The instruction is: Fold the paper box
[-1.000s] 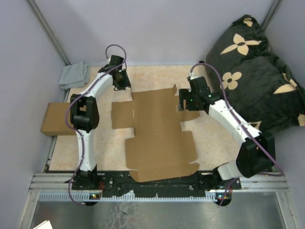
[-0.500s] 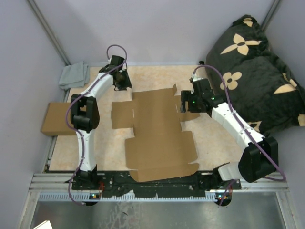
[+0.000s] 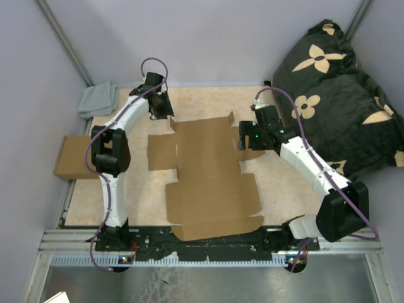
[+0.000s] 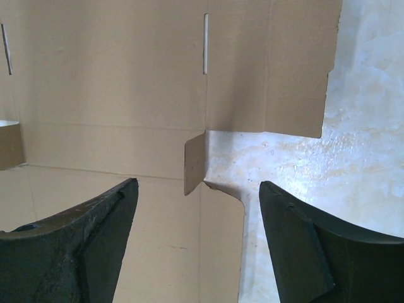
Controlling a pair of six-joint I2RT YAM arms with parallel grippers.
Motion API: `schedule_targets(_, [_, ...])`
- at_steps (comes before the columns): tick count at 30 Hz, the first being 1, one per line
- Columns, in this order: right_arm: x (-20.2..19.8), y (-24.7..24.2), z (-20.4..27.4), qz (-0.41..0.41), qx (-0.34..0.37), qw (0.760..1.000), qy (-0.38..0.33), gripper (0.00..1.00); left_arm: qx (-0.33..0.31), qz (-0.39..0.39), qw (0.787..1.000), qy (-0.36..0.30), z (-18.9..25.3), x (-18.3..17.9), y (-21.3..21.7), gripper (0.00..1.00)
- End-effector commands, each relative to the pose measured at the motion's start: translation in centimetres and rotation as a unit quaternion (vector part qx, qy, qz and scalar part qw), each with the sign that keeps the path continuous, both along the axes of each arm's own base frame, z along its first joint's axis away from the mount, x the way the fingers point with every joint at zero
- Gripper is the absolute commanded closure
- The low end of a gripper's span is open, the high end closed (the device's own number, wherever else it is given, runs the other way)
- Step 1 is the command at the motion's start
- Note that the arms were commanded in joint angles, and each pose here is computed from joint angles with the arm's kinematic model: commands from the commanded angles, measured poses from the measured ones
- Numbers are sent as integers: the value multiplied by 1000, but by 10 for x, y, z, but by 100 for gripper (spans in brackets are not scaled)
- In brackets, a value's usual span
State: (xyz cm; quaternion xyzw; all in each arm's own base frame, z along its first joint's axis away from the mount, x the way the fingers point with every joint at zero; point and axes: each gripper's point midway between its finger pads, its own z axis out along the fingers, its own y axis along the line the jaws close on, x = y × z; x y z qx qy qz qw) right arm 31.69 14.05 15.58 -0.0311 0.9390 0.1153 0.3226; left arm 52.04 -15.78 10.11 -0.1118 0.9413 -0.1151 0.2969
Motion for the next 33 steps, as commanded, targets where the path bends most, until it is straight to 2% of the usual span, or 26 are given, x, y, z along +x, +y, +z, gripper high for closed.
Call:
schedule_targets(1, [3, 1, 18, 2, 15, 999, -30, 22, -2, -18, 1000, 3, -1, 4, -7, 58])
schedule_targets(15, [2, 3, 23, 9, 17, 999, -26, 22, 11, -29, 999, 27, -31, 11, -8, 62])
schedule_targets(18, [5, 3, 23, 10, 12, 1000, -21, 22, 4, -34, 999, 28, -32, 12, -12, 70])
schedule_targets(19, [7, 3, 24, 9, 10, 1000, -20, 22, 3, -36, 999, 27, -31, 12, -13, 81])
schedule_targets(20, [10, 3, 25, 7, 7, 1000, -20, 22, 2, -35, 999, 27, -30, 12, -13, 97])
schedule_targets(21, [12, 3, 27, 8, 6, 1000, -20, 22, 1, -37, 999, 23, -27, 12, -13, 100])
schedule_targets(23, [17, 4, 30, 9, 3, 1000, -20, 22, 0, -38, 999, 14, -16, 12, -13, 100])
schedule_targets(26, [26, 5, 40, 10, -2, 1000, -22, 22, -7, -52, 998, -16, 13, 11, -16, 100])
schedule_targets(33, [44, 6, 60, 20, -19, 999, -18, 22, -29, -103, 975, -196, 113, -10, -22, 100])
